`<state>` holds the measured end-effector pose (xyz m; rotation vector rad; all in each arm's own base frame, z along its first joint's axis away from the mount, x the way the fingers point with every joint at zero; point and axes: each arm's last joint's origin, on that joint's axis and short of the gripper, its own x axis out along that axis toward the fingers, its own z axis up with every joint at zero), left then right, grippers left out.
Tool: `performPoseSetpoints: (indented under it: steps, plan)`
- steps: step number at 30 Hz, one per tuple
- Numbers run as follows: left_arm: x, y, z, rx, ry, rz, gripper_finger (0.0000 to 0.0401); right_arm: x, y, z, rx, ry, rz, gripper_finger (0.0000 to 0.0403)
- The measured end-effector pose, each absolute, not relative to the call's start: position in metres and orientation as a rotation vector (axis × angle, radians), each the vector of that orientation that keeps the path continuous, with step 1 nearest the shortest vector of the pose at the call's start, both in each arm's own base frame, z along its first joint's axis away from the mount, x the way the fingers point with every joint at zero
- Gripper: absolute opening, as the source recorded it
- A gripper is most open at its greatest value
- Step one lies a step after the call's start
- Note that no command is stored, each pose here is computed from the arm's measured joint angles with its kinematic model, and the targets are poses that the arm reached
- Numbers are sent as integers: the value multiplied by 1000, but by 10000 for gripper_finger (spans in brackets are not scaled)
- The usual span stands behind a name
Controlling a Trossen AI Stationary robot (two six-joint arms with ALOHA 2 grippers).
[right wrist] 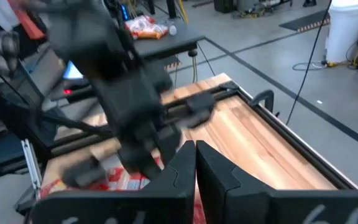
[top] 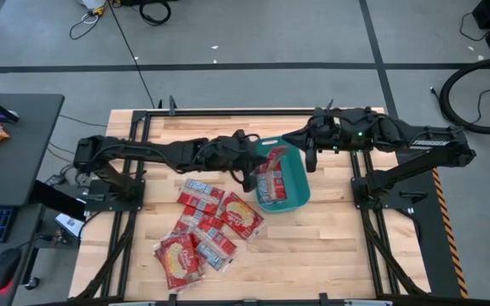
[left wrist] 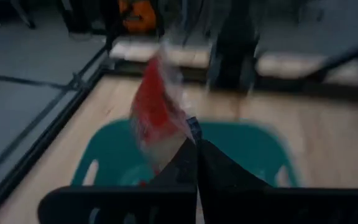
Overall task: Sort popcorn bags into baskets
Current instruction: Put the red popcorn pack into the green bin
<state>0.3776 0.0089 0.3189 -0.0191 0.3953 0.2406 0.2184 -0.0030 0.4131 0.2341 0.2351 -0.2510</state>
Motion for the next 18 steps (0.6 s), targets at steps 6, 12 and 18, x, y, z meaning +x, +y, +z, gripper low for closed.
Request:
performPoseSetpoints:
  steps: [6,12,18]
  plan:
    - [396,22,292,143,492,233,1,213,-3,416,242,226,-251,18]
    - [401,39,274,277,580,254,1,211,-3,417,242,214,-256,18]
    - [399,41,271,421,646,239,1,211,-3,417,244,217,-257,18]
